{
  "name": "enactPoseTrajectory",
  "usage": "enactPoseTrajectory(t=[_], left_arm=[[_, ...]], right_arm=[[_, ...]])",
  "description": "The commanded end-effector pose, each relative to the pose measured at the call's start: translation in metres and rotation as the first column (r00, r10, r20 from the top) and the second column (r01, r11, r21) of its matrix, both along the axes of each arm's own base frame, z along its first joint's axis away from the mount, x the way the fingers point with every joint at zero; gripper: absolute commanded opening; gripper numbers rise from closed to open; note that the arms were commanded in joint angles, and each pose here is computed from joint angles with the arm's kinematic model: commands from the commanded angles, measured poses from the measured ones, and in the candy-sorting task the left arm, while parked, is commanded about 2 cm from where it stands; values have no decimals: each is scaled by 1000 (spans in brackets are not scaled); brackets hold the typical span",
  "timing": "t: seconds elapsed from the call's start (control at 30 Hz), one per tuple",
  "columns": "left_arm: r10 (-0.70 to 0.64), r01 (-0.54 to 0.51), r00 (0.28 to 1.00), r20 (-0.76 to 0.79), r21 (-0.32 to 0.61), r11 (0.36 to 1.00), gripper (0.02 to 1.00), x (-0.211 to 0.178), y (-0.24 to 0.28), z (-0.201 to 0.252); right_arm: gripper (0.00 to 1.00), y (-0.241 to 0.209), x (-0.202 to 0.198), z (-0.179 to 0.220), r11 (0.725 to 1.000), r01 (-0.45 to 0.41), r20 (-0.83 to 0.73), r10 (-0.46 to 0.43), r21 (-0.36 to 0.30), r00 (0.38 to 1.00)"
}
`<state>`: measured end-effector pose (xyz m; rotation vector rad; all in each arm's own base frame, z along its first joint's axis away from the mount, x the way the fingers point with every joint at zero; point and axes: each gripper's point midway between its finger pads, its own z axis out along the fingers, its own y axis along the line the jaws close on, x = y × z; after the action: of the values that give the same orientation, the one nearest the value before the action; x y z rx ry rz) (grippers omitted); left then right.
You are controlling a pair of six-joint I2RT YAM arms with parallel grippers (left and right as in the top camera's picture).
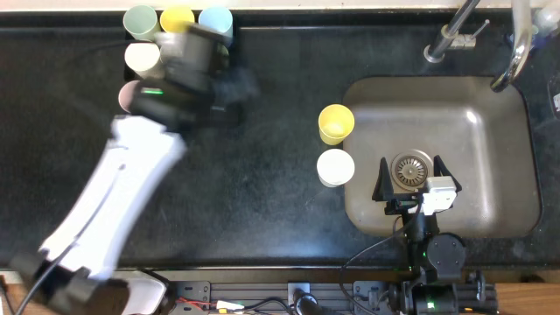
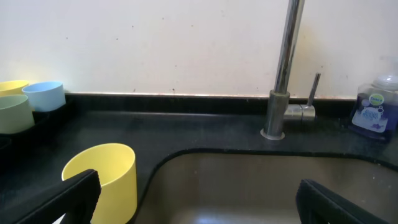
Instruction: Store Cups
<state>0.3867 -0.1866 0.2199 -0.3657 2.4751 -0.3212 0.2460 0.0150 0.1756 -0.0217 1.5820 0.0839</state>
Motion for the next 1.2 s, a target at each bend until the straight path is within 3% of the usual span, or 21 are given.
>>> enactPoseTrajectory(t=[0.03, 0.13, 0.3, 0.97, 1.13, 1.2], left_arm=[[-120, 120, 993, 23, -22, 992, 998, -15, -104, -36], [-137, 131, 988, -64, -98, 987, 998, -32, -140, -61], [-187, 162, 968, -165, -154, 975, 998, -46, -158, -85], [-101, 77, 958, -267, -101, 992, 996, -27, -126, -125], [-108, 80, 954, -280, -109, 991, 969, -28, -129, -131], [-92, 61, 954, -284, -117, 991, 901, -27, -129, -132]], right_arm=[[998, 0, 0, -4, 1000, -1, -1, 1, -3, 1000], [998, 0, 0, -4, 1000, -1, -1, 1, -3, 1000], [998, 0, 0, -4, 1000, -1, -1, 1, -3, 1000], [998, 0, 0, -4, 1000, -1, -1, 1, -3, 1000], [998, 0, 0, -4, 1000, -1, -1, 1, -3, 1000], [996, 0, 0, -4, 1000, -1, -1, 1, -3, 1000]])
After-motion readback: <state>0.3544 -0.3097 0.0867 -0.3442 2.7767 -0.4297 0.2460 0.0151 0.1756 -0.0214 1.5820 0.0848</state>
